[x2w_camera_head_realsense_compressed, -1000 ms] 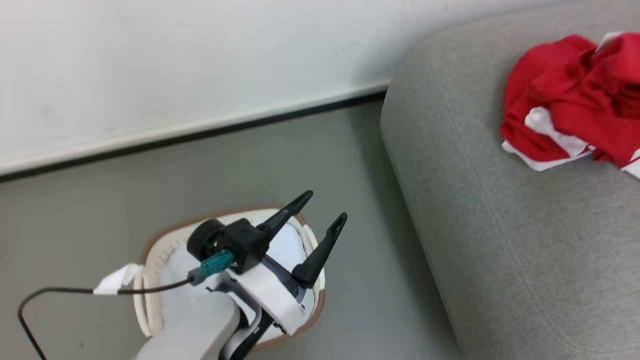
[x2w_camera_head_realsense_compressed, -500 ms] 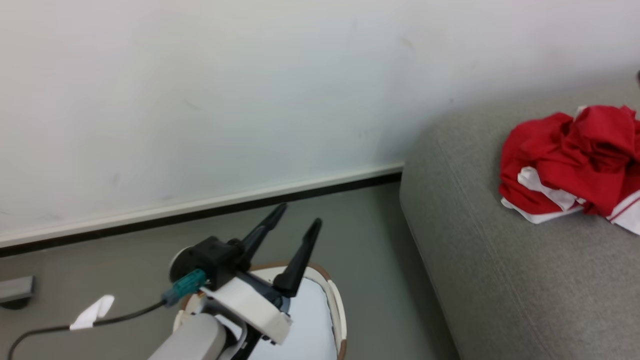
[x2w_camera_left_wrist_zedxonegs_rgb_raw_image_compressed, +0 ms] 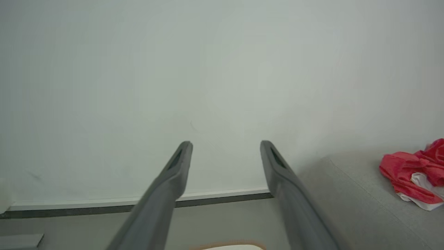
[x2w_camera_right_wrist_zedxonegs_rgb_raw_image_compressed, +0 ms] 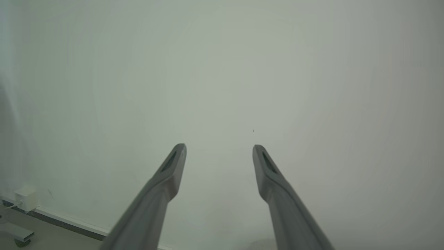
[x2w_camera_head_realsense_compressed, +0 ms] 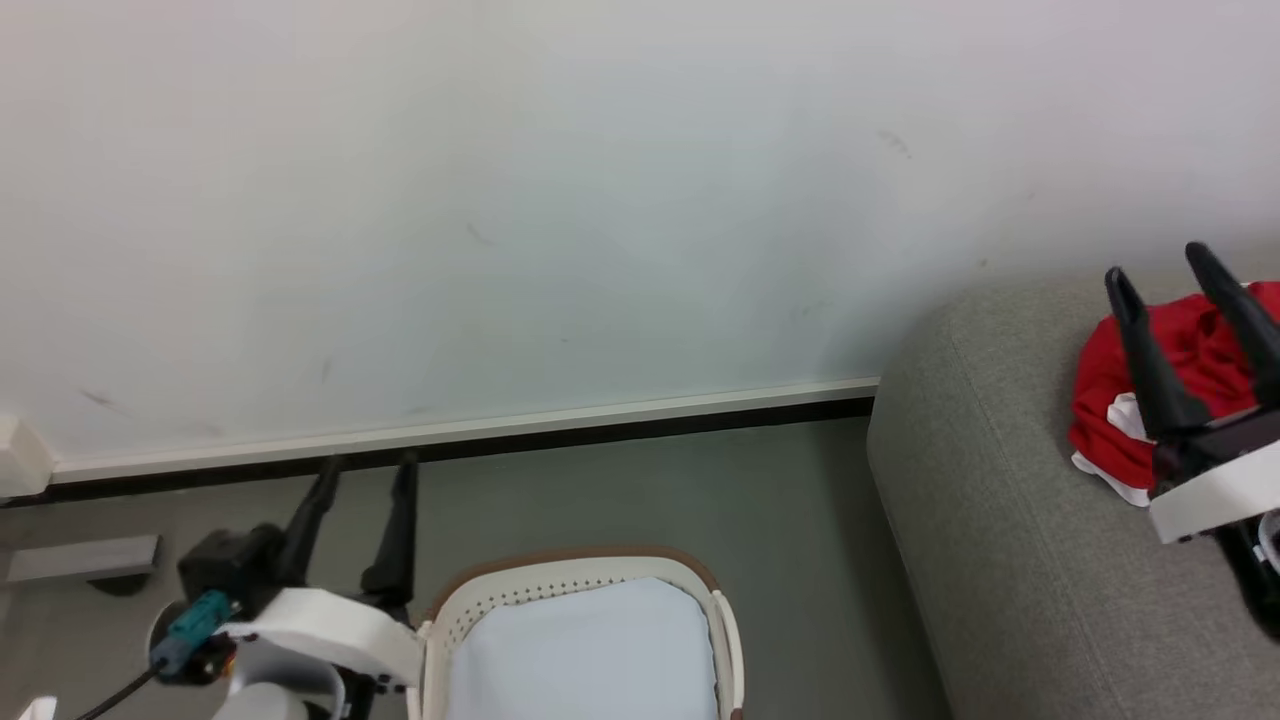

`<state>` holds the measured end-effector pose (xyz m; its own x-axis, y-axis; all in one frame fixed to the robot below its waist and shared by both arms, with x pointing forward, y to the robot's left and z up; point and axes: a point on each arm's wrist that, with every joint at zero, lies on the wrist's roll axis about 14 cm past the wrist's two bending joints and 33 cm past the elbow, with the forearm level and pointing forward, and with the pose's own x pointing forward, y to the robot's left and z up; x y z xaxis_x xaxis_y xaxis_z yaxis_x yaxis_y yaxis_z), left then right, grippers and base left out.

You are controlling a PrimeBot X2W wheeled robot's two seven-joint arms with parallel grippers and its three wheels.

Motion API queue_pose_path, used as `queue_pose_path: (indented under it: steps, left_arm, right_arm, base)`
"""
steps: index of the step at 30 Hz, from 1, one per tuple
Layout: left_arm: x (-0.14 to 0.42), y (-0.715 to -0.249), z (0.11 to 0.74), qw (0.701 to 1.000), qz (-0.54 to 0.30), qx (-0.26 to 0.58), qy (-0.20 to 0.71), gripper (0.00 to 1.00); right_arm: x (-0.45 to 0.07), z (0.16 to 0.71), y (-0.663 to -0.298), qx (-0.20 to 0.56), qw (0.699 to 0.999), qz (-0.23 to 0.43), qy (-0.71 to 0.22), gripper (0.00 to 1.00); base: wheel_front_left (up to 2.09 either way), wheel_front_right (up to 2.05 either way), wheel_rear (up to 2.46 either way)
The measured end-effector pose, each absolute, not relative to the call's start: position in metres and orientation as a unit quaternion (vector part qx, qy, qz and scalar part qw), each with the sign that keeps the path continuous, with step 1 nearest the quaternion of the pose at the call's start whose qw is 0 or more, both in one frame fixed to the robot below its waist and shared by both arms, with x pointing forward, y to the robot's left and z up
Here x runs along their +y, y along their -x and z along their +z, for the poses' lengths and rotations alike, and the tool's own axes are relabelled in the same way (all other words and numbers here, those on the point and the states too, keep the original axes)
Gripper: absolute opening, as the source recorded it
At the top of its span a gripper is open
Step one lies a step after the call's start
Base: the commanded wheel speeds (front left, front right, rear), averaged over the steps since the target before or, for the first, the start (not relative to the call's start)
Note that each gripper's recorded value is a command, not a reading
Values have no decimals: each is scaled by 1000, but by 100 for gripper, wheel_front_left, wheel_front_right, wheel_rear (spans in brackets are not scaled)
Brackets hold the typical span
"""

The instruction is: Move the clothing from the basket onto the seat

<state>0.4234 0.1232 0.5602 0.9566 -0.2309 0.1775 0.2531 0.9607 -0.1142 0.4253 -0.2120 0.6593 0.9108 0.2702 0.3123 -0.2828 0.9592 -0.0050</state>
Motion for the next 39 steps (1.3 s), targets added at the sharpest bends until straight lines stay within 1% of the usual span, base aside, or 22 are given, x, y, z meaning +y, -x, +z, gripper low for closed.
queue_pose_path:
  steps: [4, 8, 11, 16, 20, 24, 30, 39]
  left_arm:
    - [155, -417, 548, 992, -68, -70, 81, 100]
    - [179, -407, 544, 994, -27, -72, 78, 100]
    - [188, -395, 532, 994, -7, -60, 90, 100]
    - [202, -381, 519, 995, 17, -49, 84, 100]
    - [206, -373, 513, 996, 25, -45, 69, 100]
    - [204, -368, 507, 997, 21, -38, 59, 100]
    - [202, -367, 497, 998, 15, -25, 56, 100]
    - [199, -369, 495, 998, 8, -22, 54, 100]
  right_arm:
    - [-196, 635, -419, -156, 977, 139, -50, 100]
    - [-176, 596, -406, -128, 978, 131, -99, 100]
    - [-164, 570, -393, -105, 980, 125, -119, 100]
    - [-144, 561, -375, -106, 977, 119, -142, 100]
    - [-136, 563, -366, -115, 977, 118, -135, 100]
    - [-130, 550, -360, -99, 980, 117, -130, 100]
    - [-138, 542, -361, -89, 983, 100, -128, 100]
    - [-140, 538, -361, -82, 984, 93, -130, 100]
  base:
    - [0, 0, 0]
    - [0, 0, 0]
    - [0, 0, 0]
    - [0, 0, 0]
    - [0, 0, 0]
    - [0, 0, 0]
    - [0, 0, 0]
    - [0, 0, 0]
